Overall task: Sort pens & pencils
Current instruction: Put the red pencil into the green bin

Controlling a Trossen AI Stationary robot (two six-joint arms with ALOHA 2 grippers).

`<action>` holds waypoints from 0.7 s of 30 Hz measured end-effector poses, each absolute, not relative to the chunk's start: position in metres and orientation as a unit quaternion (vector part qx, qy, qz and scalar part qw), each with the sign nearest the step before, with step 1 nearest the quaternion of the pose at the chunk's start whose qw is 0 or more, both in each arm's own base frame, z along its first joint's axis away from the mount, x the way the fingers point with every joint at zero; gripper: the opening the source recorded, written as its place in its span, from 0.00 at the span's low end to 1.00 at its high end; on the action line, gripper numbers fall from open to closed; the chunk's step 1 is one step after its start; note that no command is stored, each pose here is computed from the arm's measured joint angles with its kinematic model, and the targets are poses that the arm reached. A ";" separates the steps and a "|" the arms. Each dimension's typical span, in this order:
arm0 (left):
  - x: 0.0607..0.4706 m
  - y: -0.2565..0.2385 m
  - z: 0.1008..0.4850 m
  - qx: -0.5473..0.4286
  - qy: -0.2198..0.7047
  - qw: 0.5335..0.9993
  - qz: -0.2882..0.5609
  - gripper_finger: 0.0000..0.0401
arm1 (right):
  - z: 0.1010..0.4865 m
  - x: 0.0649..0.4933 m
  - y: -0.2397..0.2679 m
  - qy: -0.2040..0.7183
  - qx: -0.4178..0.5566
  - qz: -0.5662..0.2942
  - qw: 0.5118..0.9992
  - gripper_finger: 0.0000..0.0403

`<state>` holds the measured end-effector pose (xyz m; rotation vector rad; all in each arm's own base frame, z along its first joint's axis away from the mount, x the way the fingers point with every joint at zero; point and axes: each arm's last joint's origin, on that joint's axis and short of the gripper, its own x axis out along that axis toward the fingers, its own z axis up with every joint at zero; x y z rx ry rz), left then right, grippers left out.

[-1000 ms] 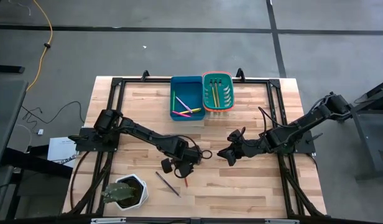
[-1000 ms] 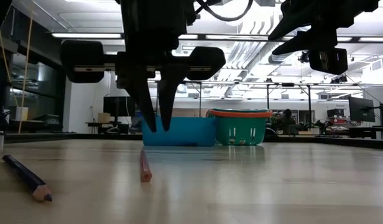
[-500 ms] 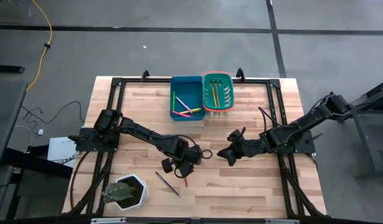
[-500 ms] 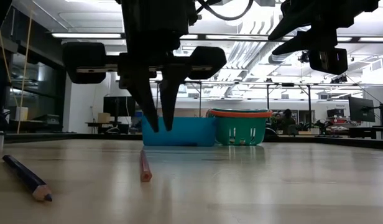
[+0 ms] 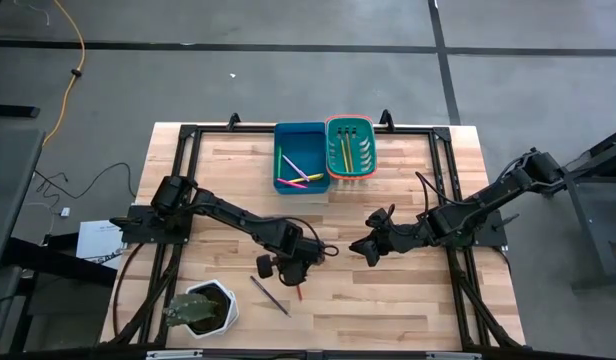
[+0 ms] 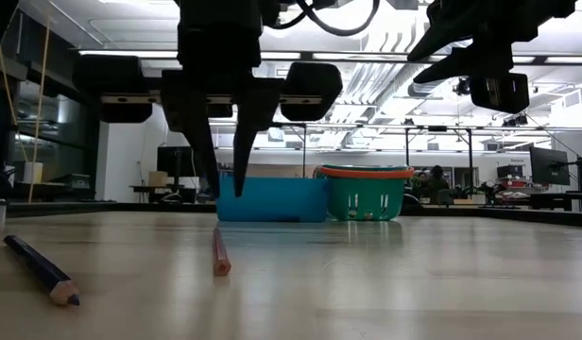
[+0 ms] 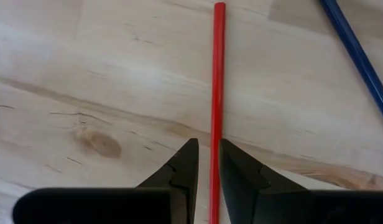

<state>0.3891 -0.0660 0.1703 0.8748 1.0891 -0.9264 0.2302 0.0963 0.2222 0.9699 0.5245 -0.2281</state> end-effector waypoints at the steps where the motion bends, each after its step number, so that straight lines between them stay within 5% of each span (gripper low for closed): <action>1: 0.389 -0.066 0.170 0.390 0.481 0.667 -0.415 0.13 | 0.222 0.230 0.096 0.249 0.460 -0.108 0.846 0.22; 21: 0.389 -0.067 0.163 0.383 0.482 0.657 -0.435 0.13 | 0.222 0.230 0.096 0.248 0.460 -0.108 0.846 0.22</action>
